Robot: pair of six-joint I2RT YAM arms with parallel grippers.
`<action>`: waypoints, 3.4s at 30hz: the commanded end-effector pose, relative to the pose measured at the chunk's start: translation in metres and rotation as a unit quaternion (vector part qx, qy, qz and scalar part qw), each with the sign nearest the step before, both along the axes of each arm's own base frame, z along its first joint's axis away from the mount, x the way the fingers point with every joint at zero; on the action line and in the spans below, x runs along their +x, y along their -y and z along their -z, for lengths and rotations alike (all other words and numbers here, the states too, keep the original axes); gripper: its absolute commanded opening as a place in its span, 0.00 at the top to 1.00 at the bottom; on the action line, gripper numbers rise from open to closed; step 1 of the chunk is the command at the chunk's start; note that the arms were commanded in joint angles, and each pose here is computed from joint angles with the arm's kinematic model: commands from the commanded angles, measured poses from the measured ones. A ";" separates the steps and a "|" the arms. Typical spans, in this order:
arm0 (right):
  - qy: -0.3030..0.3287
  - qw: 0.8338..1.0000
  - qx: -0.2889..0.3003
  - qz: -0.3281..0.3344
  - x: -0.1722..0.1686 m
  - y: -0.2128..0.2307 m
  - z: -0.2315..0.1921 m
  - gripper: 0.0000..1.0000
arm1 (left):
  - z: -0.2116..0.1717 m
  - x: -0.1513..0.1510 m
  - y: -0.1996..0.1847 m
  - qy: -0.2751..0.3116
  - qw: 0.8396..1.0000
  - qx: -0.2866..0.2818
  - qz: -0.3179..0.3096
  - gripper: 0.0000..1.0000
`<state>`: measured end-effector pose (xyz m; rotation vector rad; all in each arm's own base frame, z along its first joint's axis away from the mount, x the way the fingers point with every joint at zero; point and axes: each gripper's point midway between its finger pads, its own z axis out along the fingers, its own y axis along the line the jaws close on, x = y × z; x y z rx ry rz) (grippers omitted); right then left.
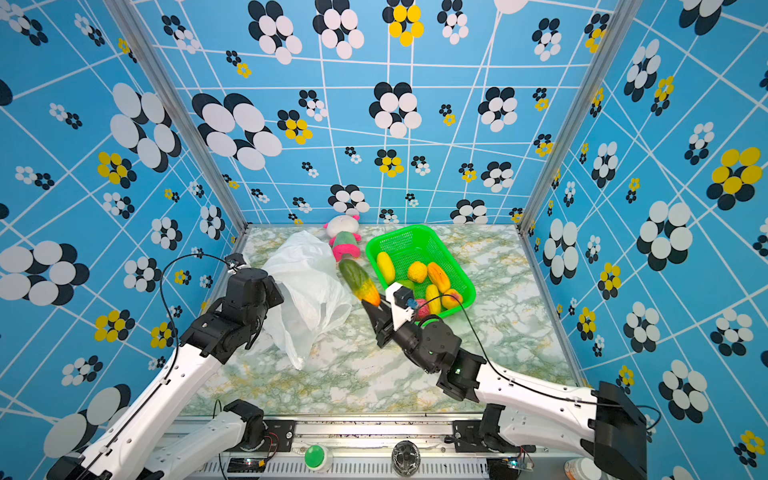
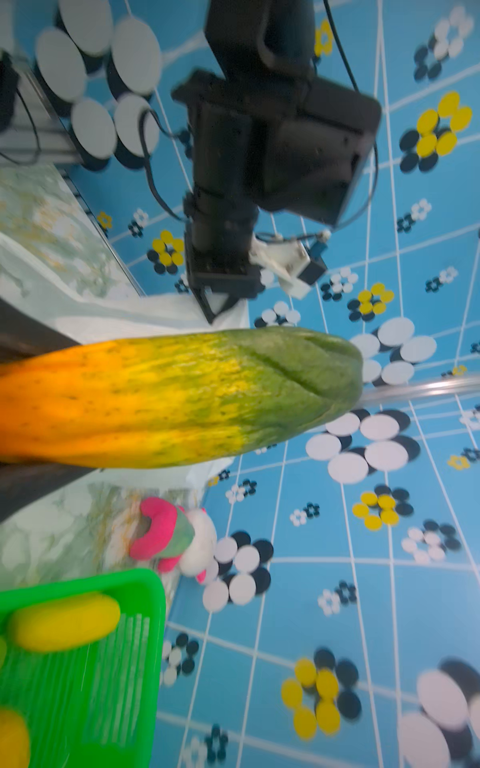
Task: Untie the knot of the plastic bag and take out the fruit
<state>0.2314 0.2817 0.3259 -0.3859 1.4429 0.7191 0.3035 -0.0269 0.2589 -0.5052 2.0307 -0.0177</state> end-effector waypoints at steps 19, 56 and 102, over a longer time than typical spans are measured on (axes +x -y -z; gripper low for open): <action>-0.334 0.897 -0.132 0.259 0.236 0.161 0.173 0.74 | -0.004 0.003 0.013 0.015 0.999 -0.033 0.030 1.00; -0.276 0.936 -0.029 0.214 0.205 0.183 0.135 0.18 | 0.005 0.013 0.018 0.003 0.999 -0.031 0.038 1.00; -0.138 0.802 -0.165 0.557 0.055 0.340 0.185 0.01 | 0.062 -0.078 -0.141 0.090 0.937 -0.016 -0.338 0.01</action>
